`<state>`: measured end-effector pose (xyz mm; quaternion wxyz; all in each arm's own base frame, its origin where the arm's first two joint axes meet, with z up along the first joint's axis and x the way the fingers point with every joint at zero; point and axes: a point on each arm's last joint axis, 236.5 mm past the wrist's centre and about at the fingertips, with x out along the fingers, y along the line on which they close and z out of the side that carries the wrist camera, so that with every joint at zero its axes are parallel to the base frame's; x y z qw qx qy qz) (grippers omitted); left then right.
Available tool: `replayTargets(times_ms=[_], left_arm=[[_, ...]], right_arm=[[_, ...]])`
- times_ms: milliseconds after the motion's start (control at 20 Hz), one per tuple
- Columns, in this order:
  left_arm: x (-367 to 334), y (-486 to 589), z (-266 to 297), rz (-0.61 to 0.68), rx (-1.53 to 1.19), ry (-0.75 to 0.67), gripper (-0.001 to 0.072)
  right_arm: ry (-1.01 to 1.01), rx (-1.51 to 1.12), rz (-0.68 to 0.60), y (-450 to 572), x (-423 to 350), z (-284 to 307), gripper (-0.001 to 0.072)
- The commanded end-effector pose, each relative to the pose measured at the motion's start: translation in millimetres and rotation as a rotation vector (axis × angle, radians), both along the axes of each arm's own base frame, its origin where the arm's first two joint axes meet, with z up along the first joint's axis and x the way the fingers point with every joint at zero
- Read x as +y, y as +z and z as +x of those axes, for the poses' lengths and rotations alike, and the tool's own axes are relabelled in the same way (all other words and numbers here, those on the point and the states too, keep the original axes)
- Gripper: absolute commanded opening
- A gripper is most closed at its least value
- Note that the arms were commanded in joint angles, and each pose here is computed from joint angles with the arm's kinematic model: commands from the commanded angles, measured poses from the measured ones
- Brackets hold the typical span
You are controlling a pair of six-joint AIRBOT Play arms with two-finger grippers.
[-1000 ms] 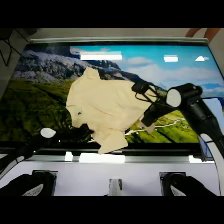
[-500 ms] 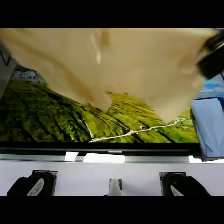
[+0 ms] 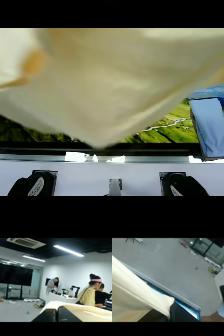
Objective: Fold the shirts.
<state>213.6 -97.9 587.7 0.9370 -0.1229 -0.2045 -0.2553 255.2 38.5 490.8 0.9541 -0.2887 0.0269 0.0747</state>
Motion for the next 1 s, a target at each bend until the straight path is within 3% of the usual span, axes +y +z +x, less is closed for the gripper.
replayTargets(times_ms=[0, 300, 450, 600, 650, 700, 750, 850, 950], left_arm=[[9.8, -45.6, 44.4, 0.083, 0.172, 0.07, 0.0035], [45.5, -245.9, 174.7, 0.206, 0.695, 0.153, 0.0035], [57.9, -361.8, 218.7, 0.181, 0.954, 0.149, 0.0036], [59.4, -443.3, 244.7, 0.105, 1.161, 0.124, 0.0036], [56.3, -462.6, 249.5, 0.049, 1.227, 0.108, 0.0037], [49.7, -478.3, 252.1, -0.005, 1.285, 0.081, 0.0038], [42.3, -490.9, 252.9, -0.029, 1.327, 0.047, 0.0102], [35.1, -504.4, 244.5, -0.043, 1.407, 0.0, 0.072], [57.5, -513.0, 216.5, 0.049, 1.522, 0.004, 0.072]], right_arm=[[-0.014, 0.257, -0.096, -63.5, 5.0, 20.9, 0.0031], [0.016, 0.71, -0.273, -232.3, 63.1, 153.2, 0.0032], [0.069, 0.801, -0.19, -325.9, 115.9, 226.8, 0.0032], [0.099, 0.903, -0.094, -398.2, 149.2, 253.7, 0.0032], [0.103, 0.93, -0.076, -411.7, 154.4, 255.2, 0.0059], [0.115, 0.948, -0.06, -419.3, 160.0, 254.9, 0.0228], [0.131, 0.945, -0.054, -419.5, 163.9, 255.4, 0.0436], [0.132, 0.931, -0.117, -403.4, 148.1, 252.7, 0.0543], [0.062, 0.936, -0.089, -382.8, 94.9, 253.2, 0.0617]])
